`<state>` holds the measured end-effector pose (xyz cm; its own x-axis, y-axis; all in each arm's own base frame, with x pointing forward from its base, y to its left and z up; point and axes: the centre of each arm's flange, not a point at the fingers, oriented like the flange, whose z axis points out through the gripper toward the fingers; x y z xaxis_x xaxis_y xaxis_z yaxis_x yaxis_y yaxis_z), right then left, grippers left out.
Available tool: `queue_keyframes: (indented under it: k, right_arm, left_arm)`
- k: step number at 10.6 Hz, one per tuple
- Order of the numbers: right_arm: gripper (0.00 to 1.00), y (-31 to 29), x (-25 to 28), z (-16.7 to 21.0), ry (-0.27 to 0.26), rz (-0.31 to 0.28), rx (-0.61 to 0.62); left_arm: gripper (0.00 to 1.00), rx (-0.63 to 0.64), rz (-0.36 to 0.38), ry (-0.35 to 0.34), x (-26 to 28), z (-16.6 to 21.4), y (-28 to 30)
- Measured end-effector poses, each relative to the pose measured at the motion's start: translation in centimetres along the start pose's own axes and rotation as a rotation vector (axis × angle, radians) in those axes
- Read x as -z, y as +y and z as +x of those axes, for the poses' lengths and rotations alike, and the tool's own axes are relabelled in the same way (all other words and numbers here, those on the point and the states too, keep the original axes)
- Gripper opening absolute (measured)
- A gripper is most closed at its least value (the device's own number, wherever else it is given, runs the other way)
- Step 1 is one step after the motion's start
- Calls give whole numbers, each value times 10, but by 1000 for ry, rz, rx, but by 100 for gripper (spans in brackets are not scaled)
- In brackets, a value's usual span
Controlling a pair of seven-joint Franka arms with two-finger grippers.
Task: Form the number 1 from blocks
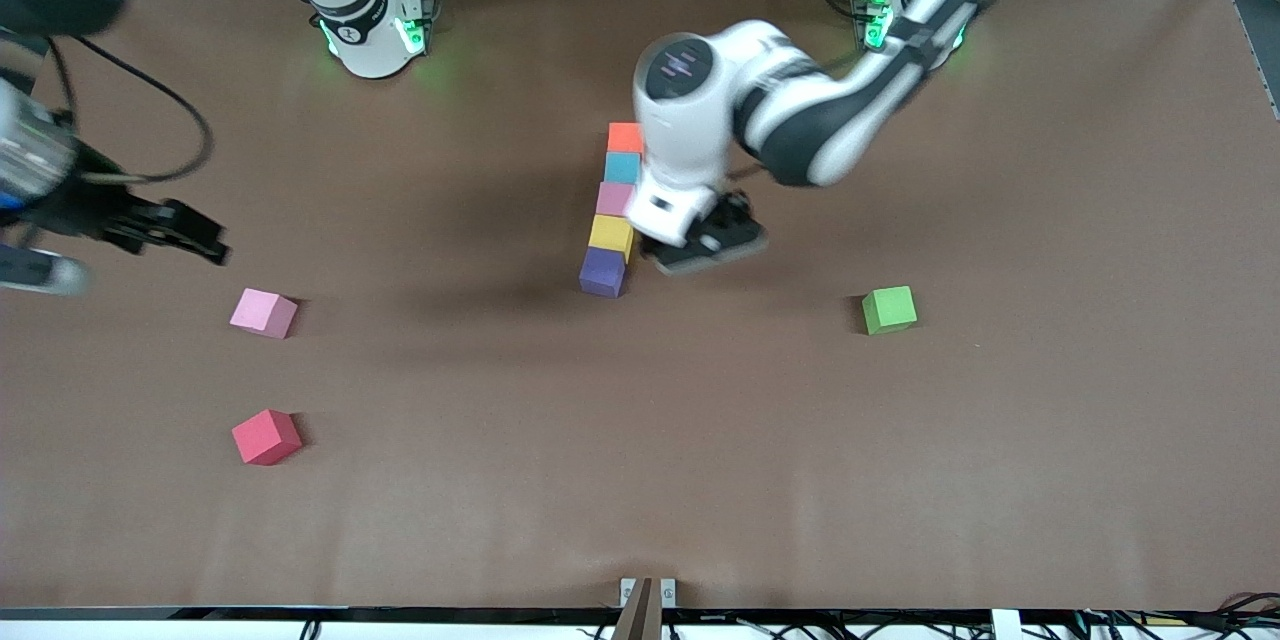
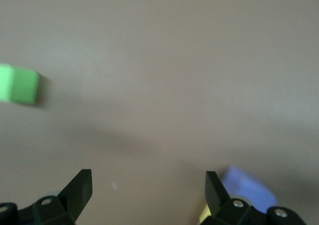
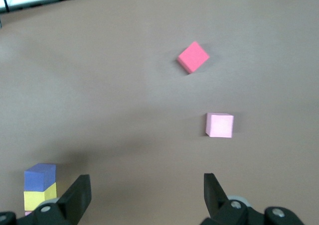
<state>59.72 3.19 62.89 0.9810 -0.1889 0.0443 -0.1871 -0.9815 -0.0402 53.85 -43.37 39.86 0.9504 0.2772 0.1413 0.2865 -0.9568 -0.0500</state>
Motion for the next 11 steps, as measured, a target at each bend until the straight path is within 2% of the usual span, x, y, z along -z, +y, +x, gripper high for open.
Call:
queue_keyframes:
  k: [2,5,7,11]
  right_arm:
    - [100,25,26,-14,4,6,-35]
    - [100,46,25,-24,-14,6,-66]
    - [100,44,19,-24,-25,4,-62]
    - [100,39,18,-25,-27,4,-56]
  left_arm:
    - [100,56,14,9,-1,75,-60]
    - [100,104,33,2,-12,142,-133]
    - [100,101,55,-8,-12,161,-162]
    - [100,-1,36,-112,-3,167,-199]
